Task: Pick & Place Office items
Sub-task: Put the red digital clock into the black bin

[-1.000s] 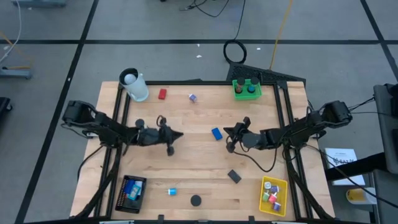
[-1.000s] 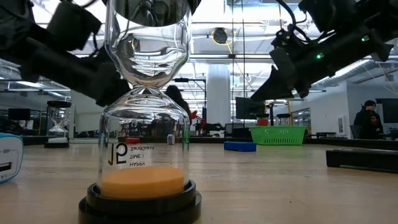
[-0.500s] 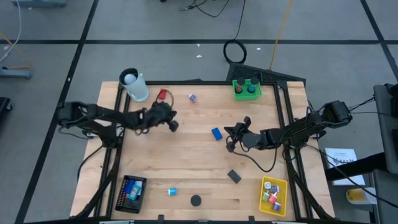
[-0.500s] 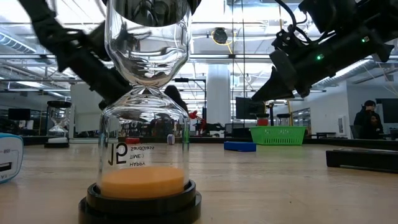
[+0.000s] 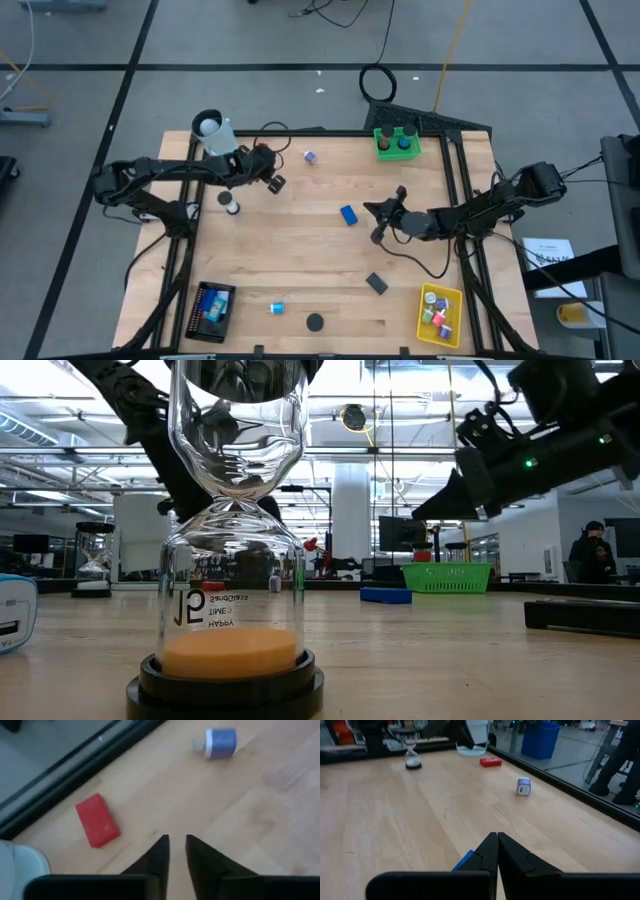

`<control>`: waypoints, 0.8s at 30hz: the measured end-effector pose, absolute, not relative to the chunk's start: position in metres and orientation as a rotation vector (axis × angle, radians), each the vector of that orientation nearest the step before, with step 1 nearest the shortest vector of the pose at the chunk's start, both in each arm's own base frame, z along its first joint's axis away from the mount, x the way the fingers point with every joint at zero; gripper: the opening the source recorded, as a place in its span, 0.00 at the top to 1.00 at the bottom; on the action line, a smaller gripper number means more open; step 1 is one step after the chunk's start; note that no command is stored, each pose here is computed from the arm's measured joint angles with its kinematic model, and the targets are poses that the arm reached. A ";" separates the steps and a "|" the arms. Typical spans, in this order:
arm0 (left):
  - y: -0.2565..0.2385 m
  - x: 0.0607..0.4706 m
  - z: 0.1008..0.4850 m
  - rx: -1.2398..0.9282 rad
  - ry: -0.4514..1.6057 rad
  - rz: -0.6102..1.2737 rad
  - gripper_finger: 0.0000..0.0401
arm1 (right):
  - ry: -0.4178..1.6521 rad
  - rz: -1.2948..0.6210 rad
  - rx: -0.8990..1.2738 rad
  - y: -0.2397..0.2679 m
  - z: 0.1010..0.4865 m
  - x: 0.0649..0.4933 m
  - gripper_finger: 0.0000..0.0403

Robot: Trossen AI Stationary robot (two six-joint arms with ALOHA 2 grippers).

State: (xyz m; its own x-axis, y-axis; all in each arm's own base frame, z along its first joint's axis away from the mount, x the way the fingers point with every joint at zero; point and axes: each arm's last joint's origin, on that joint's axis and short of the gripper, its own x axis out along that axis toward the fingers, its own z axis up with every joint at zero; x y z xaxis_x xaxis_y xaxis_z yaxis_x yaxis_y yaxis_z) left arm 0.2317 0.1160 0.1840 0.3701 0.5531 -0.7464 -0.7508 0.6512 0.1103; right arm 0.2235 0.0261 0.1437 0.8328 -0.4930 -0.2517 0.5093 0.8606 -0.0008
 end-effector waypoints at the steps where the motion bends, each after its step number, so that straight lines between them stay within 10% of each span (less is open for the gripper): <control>1: 0.117 0.230 0.183 -0.274 0.854 0.847 0.79 | 0.238 -0.531 0.073 0.026 0.142 0.221 1.00; 13: 0.140 0.213 0.180 -0.420 0.852 0.960 0.40 | 0.170 -0.533 0.144 0.022 0.136 0.209 1.00; 24: 0.163 0.200 0.181 -0.493 0.797 1.039 0.30 | 0.169 -0.534 0.146 0.022 0.136 0.209 1.00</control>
